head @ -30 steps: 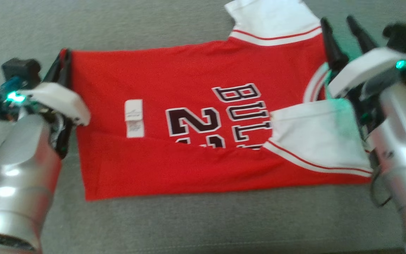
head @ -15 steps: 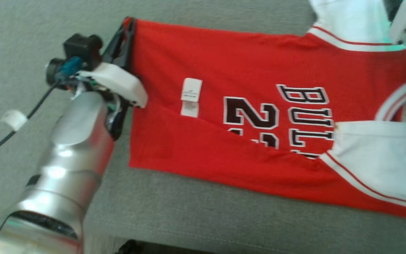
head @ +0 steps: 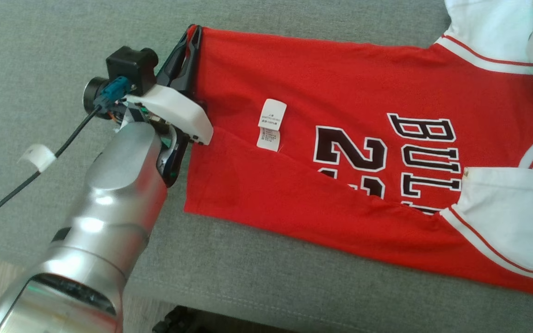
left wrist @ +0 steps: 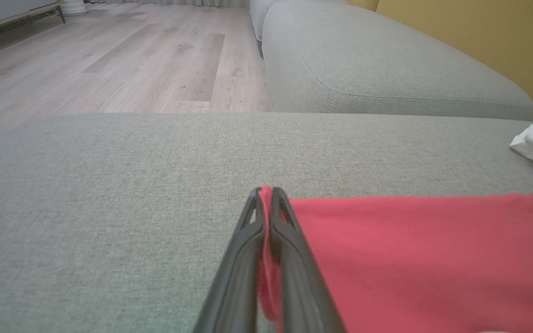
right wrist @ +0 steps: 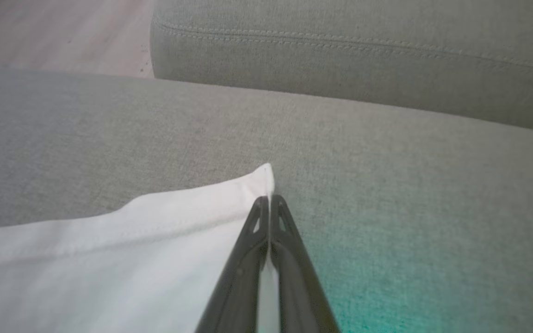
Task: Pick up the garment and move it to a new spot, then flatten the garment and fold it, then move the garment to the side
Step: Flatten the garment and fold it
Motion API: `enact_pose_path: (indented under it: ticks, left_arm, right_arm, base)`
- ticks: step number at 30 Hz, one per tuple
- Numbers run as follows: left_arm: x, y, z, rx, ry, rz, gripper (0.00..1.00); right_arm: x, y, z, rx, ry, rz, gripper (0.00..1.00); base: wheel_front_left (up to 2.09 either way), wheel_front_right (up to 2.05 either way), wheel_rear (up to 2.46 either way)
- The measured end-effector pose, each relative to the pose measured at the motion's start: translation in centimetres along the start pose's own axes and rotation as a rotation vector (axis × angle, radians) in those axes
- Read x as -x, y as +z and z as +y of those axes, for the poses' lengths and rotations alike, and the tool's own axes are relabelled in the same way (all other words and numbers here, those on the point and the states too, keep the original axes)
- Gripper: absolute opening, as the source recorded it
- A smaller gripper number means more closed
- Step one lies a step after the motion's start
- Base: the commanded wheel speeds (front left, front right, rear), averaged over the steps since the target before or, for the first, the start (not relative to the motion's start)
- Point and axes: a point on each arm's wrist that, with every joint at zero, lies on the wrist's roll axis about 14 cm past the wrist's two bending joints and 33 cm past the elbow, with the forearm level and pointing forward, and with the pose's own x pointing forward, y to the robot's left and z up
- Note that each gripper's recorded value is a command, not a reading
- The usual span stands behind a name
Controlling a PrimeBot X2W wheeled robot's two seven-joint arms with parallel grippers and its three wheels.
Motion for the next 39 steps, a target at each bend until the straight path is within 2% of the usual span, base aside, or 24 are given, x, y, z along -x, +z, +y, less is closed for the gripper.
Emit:
enact_pose_path:
  ticks: [2,3,4,7,8,11,18,21,25,34,39]
  left_arm:
    - [0.0,0.1,0.0,0.006,0.001,-0.003,0.00]
    - [0.0,0.1,0.0,0.006,0.001,-0.003,0.00]
    - [-0.2,1.1,0.0,0.017,0.002,-0.035,0.00]
    - [-0.4,3.7,0.2,0.026,0.007,-0.112,0.00]
    - [-0.4,3.7,0.2,0.026,0.007,-0.112,0.00]
    - [-0.4,5.9,0.2,0.015,0.006,-0.179,0.00]
    - [0.0,6.4,-0.3,0.005,-0.004,-0.214,0.00]
    - [0.5,5.1,-0.2,0.001,0.004,-0.191,0.00]
    - [1.0,3.3,0.4,-0.008,0.038,-0.157,0.00]
    - [3.0,0.1,-0.4,-0.048,0.041,-0.100,0.00]
    - [5.2,-2.2,-0.7,-0.025,0.052,-0.062,0.00]
  right_arm:
    - [0.2,1.4,-0.3,0.013,-0.009,-0.090,0.00]
    - [0.2,1.4,-0.3,0.013,-0.009,-0.090,0.00]
    - [0.6,3.2,-0.6,0.017,-0.019,-0.187,0.00]
    - [1.7,6.9,-1.3,0.026,-0.037,-0.340,0.00]
    - [1.7,6.9,-1.3,0.026,-0.037,-0.340,0.00]
    - [3.2,9.9,-2.0,0.031,-0.060,-0.462,0.00]
    - [5.4,11.0,-0.9,-0.001,-0.045,-0.545,0.00]
    - [6.4,9.9,-0.2,-0.010,-0.020,-0.564,0.00]
    - [8.1,6.5,0.3,-0.053,0.012,-0.555,0.00]
    - [14.1,-0.9,1.0,-0.228,0.065,-0.553,0.00]
    - [16.7,-5.3,0.9,-0.360,0.029,-0.519,0.00]
  base:
    - [0.00,0.00,0.00]
    - [0.00,0.00,0.00]
    - [0.00,0.00,0.00]
    - [0.00,0.00,0.00]
    - [0.00,0.00,0.00]
    - [0.00,0.00,0.00]
    - [0.00,0.00,0.00]
    - [0.00,0.00,0.00]
    - [0.00,0.00,0.00]
    - [0.00,0.00,0.00]
    - [0.00,0.00,0.00]
